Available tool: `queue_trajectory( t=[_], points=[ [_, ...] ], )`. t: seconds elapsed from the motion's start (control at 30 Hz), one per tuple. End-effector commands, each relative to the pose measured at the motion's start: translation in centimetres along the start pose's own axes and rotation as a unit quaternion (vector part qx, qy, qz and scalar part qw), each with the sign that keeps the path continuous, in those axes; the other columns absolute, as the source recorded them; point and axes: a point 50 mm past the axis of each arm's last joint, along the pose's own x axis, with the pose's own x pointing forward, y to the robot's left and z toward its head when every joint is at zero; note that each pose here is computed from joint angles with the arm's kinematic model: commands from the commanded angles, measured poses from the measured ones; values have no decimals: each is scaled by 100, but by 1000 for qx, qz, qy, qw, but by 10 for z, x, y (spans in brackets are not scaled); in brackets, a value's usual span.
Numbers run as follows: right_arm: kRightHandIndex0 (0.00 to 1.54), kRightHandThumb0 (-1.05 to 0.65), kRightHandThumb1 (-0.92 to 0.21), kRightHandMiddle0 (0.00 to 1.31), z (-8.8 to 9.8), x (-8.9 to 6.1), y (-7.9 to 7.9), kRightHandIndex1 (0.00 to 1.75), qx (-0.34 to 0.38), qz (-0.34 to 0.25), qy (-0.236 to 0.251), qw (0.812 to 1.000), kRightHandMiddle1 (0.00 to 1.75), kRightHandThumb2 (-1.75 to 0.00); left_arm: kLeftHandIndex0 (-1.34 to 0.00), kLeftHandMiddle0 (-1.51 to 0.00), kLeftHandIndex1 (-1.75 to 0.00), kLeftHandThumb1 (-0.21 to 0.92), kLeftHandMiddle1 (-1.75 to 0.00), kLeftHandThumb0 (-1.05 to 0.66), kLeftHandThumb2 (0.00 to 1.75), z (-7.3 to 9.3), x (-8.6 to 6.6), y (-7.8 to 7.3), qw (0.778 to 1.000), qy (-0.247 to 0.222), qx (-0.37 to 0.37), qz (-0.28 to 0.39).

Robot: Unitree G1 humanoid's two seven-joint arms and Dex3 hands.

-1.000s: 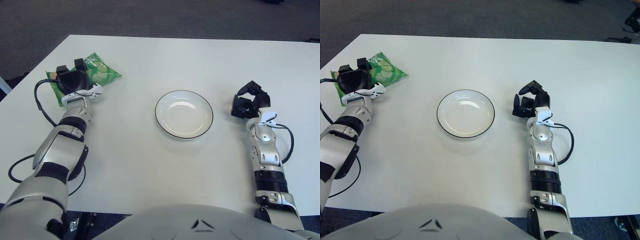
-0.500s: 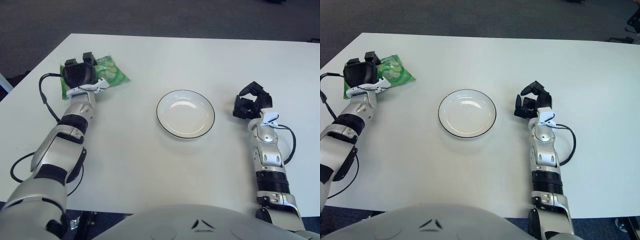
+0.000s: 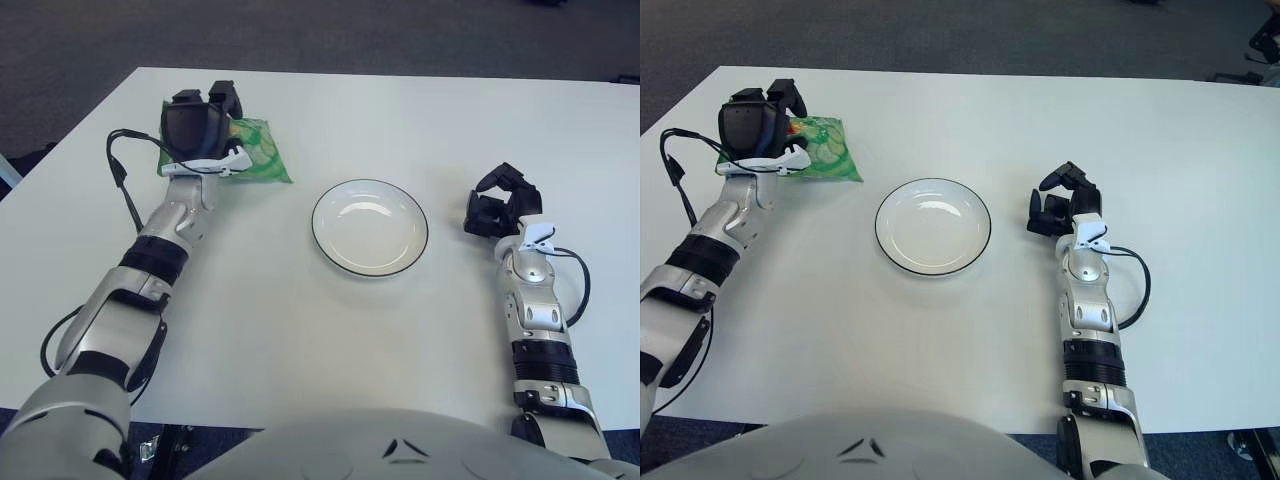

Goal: Put the snack into the plate.

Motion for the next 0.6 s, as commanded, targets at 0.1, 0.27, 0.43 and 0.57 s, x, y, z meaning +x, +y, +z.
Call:
queue_trajectory(
  t=[0.1,0.27,0.43,0.57],
  points=[
    [132,-53,-20,71,-43,-28,-1,175,2,-3,89,996,175,-146,-71,-97,-175,-11,-159,0,175,8,6,17,999,-28,-20,24],
    [132,-53,-20,72,-43,-27,-1,175,1,-3,89,996,175,-146,-71,-96,-175,-10,-162,0,175,25,12,27,996,-60,-48,37],
    [132,-53,-20,72,-43,-27,-1,175,0,-1,88,996,175,-146,-69,-94,-175,-9,-165,0,175,40,15,38,992,-87,-76,45],
    [132,-53,-20,72,-43,-26,-1,175,0,0,89,996,175,-147,-69,-93,-175,-8,-167,0,175,51,17,43,988,-109,-101,49]
  ],
)
